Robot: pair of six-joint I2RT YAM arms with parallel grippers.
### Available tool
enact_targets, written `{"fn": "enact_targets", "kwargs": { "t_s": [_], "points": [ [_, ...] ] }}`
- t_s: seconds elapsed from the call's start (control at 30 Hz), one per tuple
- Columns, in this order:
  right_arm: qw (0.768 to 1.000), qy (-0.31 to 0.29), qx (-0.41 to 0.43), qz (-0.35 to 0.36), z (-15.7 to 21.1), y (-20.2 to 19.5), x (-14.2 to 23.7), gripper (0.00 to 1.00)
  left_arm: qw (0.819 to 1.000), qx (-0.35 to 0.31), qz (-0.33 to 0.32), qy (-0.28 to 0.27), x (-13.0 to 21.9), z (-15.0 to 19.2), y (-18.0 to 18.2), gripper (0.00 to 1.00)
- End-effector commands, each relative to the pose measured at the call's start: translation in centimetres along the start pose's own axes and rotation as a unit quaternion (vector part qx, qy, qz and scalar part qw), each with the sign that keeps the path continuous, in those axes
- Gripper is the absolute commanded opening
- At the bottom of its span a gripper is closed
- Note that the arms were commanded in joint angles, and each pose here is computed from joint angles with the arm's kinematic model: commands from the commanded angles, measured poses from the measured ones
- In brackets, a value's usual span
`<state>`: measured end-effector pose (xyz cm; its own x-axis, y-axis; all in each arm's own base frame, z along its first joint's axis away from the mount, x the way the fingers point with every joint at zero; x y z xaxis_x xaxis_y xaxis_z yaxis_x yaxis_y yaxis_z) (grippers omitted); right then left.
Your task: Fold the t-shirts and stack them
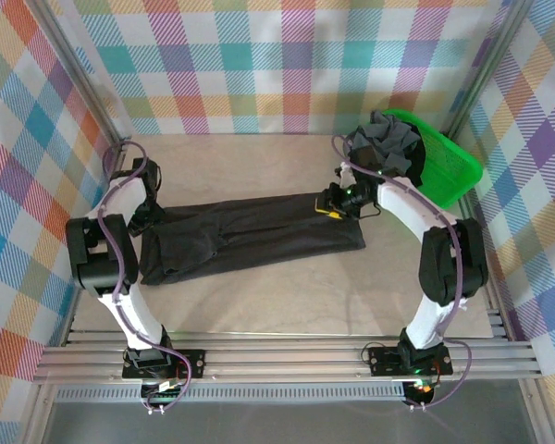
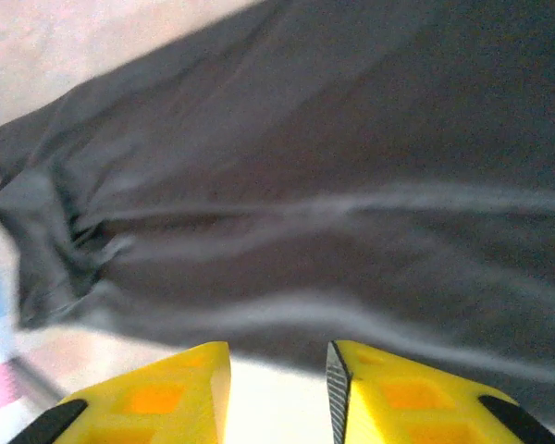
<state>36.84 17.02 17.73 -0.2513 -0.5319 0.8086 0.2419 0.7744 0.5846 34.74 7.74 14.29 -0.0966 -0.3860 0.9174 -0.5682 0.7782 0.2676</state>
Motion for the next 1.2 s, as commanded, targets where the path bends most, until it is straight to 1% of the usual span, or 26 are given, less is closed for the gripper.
{"fn": "enact_targets", "kwargs": {
  "t_s": [0.0,0.07,0.13,0.17,0.23,0.3,0.37,0.47,0.53,0.67,0.73,0.83,0.93,0.97,1.03,1.17],
  "points": [
    [0.992,-0.043,0.029,0.119,-2.6,-2.3,-1.1,0.29,0.998,0.041,0.039,0.023,3.5,4.2,-1.0,0.30],
    [0.987,-0.043,0.044,0.148,-4.1,-2.4,-2.2,0.25,0.991,0.084,0.089,0.060,3.1,6.9,-2.7,0.27],
    [0.982,-0.039,0.049,0.176,-5.3,-2.8,-3.4,0.23,0.979,0.128,0.121,0.098,2.2,9.0,-4.4,0.25],
    [0.981,-0.038,0.051,0.186,-5.8,-2.8,-4.0,0.23,0.975,0.140,0.129,0.114,1.7,9.8,-5.2,0.24],
    [0.978,-0.035,0.050,0.199,-6.6,-3.3,-5.1,0.23,0.972,0.149,0.120,0.135,1.1,10.7,-6.3,0.22],
    [0.976,-0.030,0.048,0.212,-6.9,-3.8,-6.2,0.23,0.970,0.157,0.109,0.151,0.3,10.9,-7.0,0.21],
    [0.973,-0.016,0.045,0.226,-6.8,-4.6,-7.0,0.23,0.971,0.160,0.093,0.150,-0.4,10.5,-7.3,0.22],
    [0.967,0.010,0.040,0.250,-5.9,-6.0,-7.9,0.23,0.975,0.149,0.066,0.154,-1.6,9.4,-7.9,0.21],
    [0.963,0.020,0.036,0.265,-5.1,-6.8,-7.7,0.23,0.977,0.139,0.056,0.155,-2.3,8.4,-8.6,0.21],
    [0.955,0.039,0.029,0.293,-2.5,-8.3,-7.1,0.23,0.980,0.111,0.054,0.154,-3.7,5.4,-10.7,0.20],
    [0.948,0.043,0.033,0.313,-0.8,-8.9,-6.5,0.23,0.983,0.087,0.070,0.143,-4.0,3.3,-12.6,0.20],
    [0.942,0.051,0.020,0.330,2.3,-9.5,-5.5,0.23,0.987,0.045,0.100,0.118,-3.5,-0.2,-16.4,0.19],
    [0.938,0.058,-0.002,0.343,6.0,-10.3,-4.3,0.22,0.988,0.001,0.135,0.077,-2.3,-3.1,-20.9,0.19],
    [0.938,0.062,-0.014,0.341,7.5,-10.5,-4.0,0.22,0.986,-0.006,0.157,0.061,-1.6,-3.9,-22.6,0.19],
    [0.944,0.077,-0.036,0.319,10.1,-10.6,-4.0,0.23,0.978,-0.017,0.203,0.040,-1.1,-4.5,-26.2,0.20],
    [0.957,0.124,-0.044,0.257,15.3,-8.4,-5.8,0.26,0.949,-0.026,0.313,0.020,-0.6,-3.7,-32.9,0.21]
  ]
}}
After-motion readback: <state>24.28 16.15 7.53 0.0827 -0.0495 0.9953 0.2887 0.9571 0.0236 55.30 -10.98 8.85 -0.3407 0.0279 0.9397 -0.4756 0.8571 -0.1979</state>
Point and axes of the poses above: each hand's point on the last joint's axis, 136 mm out from that joint toward the fingers, its own x axis back along the fingers, its own y axis along the line the jaws close on, z = x × y, the point moved 6 cm from there along x, back along the fingers, and after that the axes turned 15 degrees about -x, right-handed, at the moved point
